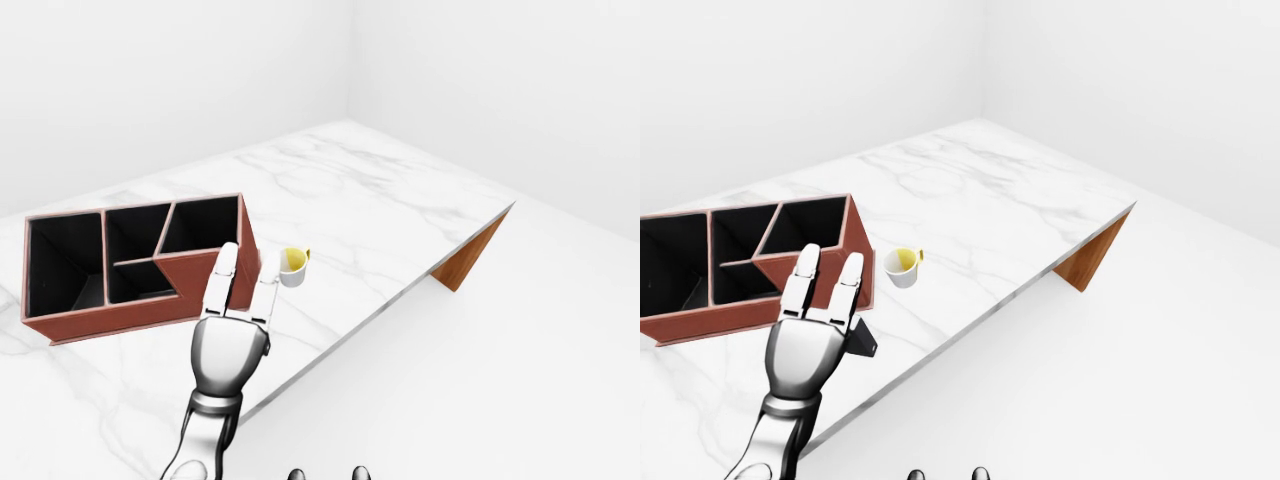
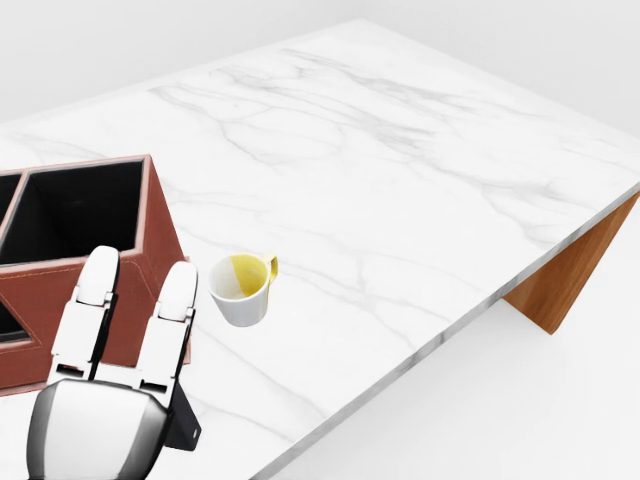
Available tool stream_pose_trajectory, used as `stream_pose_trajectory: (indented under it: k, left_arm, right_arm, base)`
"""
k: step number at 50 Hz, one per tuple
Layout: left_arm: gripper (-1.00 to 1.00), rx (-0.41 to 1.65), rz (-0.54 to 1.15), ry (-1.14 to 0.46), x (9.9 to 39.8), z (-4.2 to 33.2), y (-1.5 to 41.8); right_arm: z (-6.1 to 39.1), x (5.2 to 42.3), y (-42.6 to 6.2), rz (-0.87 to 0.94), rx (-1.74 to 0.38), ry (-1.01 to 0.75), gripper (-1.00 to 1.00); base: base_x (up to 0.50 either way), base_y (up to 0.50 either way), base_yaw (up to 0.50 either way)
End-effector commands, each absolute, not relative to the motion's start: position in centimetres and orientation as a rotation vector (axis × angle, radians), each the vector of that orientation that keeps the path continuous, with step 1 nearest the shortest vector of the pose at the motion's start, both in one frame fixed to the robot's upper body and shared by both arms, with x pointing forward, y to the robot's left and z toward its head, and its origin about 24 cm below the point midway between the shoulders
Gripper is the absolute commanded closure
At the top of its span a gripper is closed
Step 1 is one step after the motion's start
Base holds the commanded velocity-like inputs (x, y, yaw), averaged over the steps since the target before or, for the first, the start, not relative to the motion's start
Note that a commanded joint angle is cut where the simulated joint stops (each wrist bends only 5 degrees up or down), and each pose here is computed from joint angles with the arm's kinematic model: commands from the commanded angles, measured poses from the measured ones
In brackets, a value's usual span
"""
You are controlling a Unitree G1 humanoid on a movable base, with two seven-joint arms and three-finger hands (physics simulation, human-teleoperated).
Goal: Pick up the book and place it in the right compartment of the caddy.
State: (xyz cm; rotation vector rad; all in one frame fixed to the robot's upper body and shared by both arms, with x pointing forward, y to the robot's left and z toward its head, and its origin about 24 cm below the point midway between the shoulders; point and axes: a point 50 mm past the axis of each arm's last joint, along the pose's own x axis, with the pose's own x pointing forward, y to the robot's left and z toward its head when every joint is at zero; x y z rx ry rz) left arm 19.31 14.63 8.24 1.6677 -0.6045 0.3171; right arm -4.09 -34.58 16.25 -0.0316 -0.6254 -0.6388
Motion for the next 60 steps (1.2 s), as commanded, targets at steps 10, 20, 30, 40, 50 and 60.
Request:
stream_pose_trajectory:
  k: [10,20,30,40,50,60]
  left_arm:
    - [-1.00,1.699,0.192,-0.528,20.9,5.2,14.7]
    - [-1.00,1.709,0.105,-0.467,21.5,3.0,14.7]
    - [-1.00,1.733,0.062,-0.411,22.1,1.5,15.0]
    - [-1.00,1.708,0.023,-0.398,21.2,1.0,15.1]
    - [-1.00,1.712,0.050,-0.369,21.6,1.0,16.1]
    - [-1.00,1.693,0.103,-0.352,22.1,1.6,17.0]
  right_arm:
    - [16.3,-4.1,-34.5,-0.636,-0.036,-0.623,-1.00]
    - [16.2,-4.1,-34.6,-0.634,-0.033,-0.620,-1.00]
    - [16.1,-4.0,-34.6,-0.629,-0.031,-0.617,-1.00]
    - [16.4,-4.2,-34.6,-0.637,-0.036,-0.626,-1.00]
    - [16.2,-4.0,-34.5,-0.629,-0.034,-0.618,-1.00]
    - [16.2,-4.0,-34.4,-0.627,-0.035,-0.616,-1.00]
  base:
    - [0.00,0.00,0.00]
    - [0.00,0.00,0.00]
    - [0.00,0.00,0.00]
    - [0.00,0.00,0.00]
    - [0.00,0.00,0.00]
    - [0.00,0.00,0.00]
